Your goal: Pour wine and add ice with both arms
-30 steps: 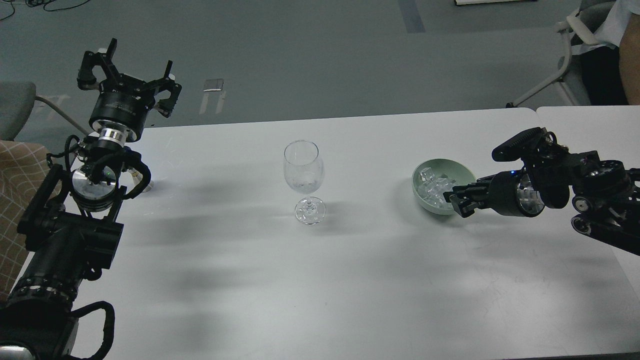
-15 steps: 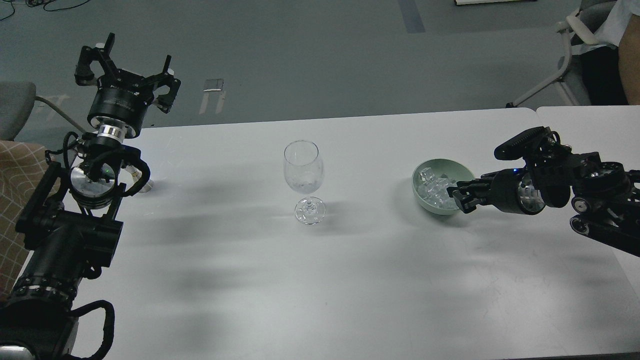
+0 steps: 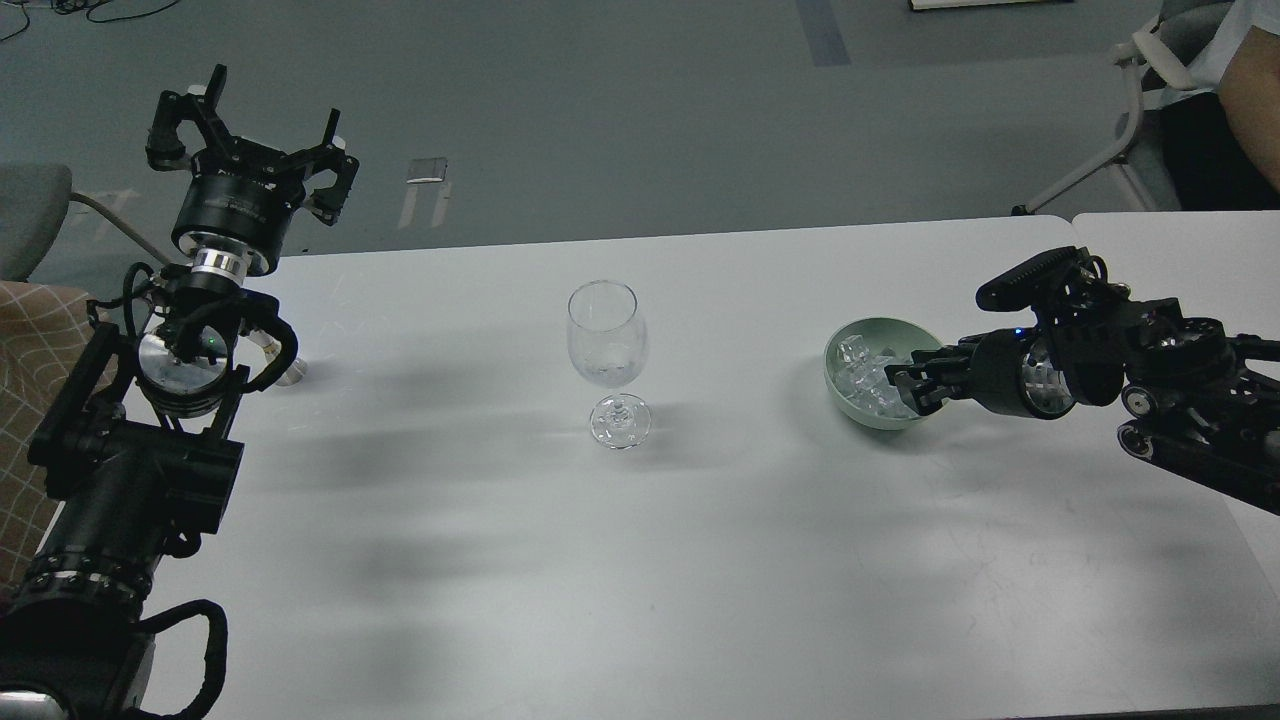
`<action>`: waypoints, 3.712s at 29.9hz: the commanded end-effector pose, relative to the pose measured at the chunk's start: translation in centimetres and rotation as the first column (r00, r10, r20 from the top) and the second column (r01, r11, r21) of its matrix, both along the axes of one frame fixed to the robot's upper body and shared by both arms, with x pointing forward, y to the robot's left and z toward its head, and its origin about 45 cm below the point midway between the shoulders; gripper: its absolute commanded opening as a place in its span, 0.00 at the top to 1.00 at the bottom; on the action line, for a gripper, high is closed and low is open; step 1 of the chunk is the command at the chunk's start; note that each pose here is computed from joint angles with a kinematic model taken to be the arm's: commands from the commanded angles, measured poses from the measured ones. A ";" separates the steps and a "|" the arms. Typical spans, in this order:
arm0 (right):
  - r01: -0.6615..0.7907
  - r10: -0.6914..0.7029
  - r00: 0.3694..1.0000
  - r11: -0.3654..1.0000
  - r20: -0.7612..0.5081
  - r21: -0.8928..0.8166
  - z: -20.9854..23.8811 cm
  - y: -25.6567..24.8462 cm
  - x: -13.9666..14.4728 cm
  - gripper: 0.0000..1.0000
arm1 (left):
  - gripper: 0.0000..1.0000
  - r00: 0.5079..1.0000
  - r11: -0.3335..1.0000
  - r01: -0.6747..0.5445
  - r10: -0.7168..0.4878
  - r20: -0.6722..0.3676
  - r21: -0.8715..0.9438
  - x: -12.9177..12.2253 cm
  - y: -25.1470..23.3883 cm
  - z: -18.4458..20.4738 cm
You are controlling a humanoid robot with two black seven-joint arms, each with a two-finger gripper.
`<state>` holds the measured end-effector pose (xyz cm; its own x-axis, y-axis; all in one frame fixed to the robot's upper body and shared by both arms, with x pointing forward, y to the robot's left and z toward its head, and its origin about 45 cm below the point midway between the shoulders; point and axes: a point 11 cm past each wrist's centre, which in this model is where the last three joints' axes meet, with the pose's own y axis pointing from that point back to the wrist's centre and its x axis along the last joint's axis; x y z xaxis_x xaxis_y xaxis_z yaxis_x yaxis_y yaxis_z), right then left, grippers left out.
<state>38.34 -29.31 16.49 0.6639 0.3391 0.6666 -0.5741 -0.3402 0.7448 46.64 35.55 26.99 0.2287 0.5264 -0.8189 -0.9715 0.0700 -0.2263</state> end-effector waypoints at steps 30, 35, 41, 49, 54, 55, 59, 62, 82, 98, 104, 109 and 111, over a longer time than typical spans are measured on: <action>0.013 -0.014 0.999 1.000 -0.039 -0.018 -1.8 -0.1 -0.4 0.56 | 0.02 1.000 1.000 -0.021 0.021 -0.007 -0.013 -0.6 1.1 -0.7; 0.013 -0.014 0.999 1.000 -0.039 -0.018 -1.8 -0.1 -0.4 0.55 | 0.02 1.000 0.999 -0.028 0.028 -0.007 -0.017 -0.7 1.3 -0.8; 0.012 -0.012 0.999 1.000 -0.035 -0.016 -1.7 0.0 -0.3 0.64 | 0.02 0.999 0.999 -0.031 0.030 -0.009 -0.014 -0.8 1.5 -0.8; 0.015 -0.016 0.999 1.000 -0.043 -0.023 -1.9 -0.1 -0.5 0.89 | 0.02 0.999 0.999 -0.033 0.033 -0.013 -0.014 -0.8 1.5 -0.9; 0.015 -0.017 0.999 1.000 -0.046 -0.024 -2.0 -0.2 -0.5 0.89 | 0.02 0.999 0.999 -0.033 0.033 -0.013 -0.014 -0.8 1.5 -0.9; 0.016 -0.017 0.999 1.000 -0.048 -0.024 -2.0 -0.2 -0.6 0.89 | 0.02 0.999 0.999 -0.034 0.034 -0.012 -0.016 -0.8 1.6 -0.9; 0.017 -0.018 0.999 1.000 -0.050 -0.023 -2.0 -0.2 -0.6 0.97 | 0.02 0.999 0.999 -0.038 0.038 -0.009 -0.015 -0.8 1.8 -0.7; 0.017 -0.018 0.999 1.000 -0.047 -0.025 -2.0 -0.2 -0.5 1.00 | 0.02 0.999 0.999 -0.039 0.039 -0.008 -0.016 -0.8 1.8 -0.7; 0.015 -0.015 0.999 1.000 -0.033 -0.020 -1.5 0.0 -0.1 1.00 | 0.02 0.999 0.999 -0.039 0.039 -0.010 -0.017 -0.8 1.8 -0.8; 0.015 -0.015 1.000 1.000 -0.020 -0.003 -1.2 0.2 0.0 0.72 | 0.02 0.999 0.999 -0.043 0.043 -0.006 -0.021 -0.8 1.9 -0.7; 0.013 -0.013 1.000 1.000 -0.018 -0.001 -1.1 0.3 0.1 0.72 | 0.02 0.999 0.999 -0.042 0.042 -0.003 -0.020 -0.8 1.9 -0.6; 0.017 -0.017 1.000 1.000 -0.017 -0.003 -1.0 0.0 0.1 0.72 | 0.02 0.999 0.999 -0.043 0.043 -0.002 -0.020 -0.8 2.0 -0.6; 0.017 -0.017 1.000 1.000 -0.019 -0.002 -1.0 0.0 0.0 0.71 | 0.02 0.999 0.999 -0.043 0.043 -0.002 -0.020 -0.8 2.0 -0.6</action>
<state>38.45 -29.26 15.53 0.6799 0.3302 0.6548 -0.5675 -0.3287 0.7549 45.82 37.52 26.39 0.2045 0.5188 -0.8301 -0.9740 0.0236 -0.2253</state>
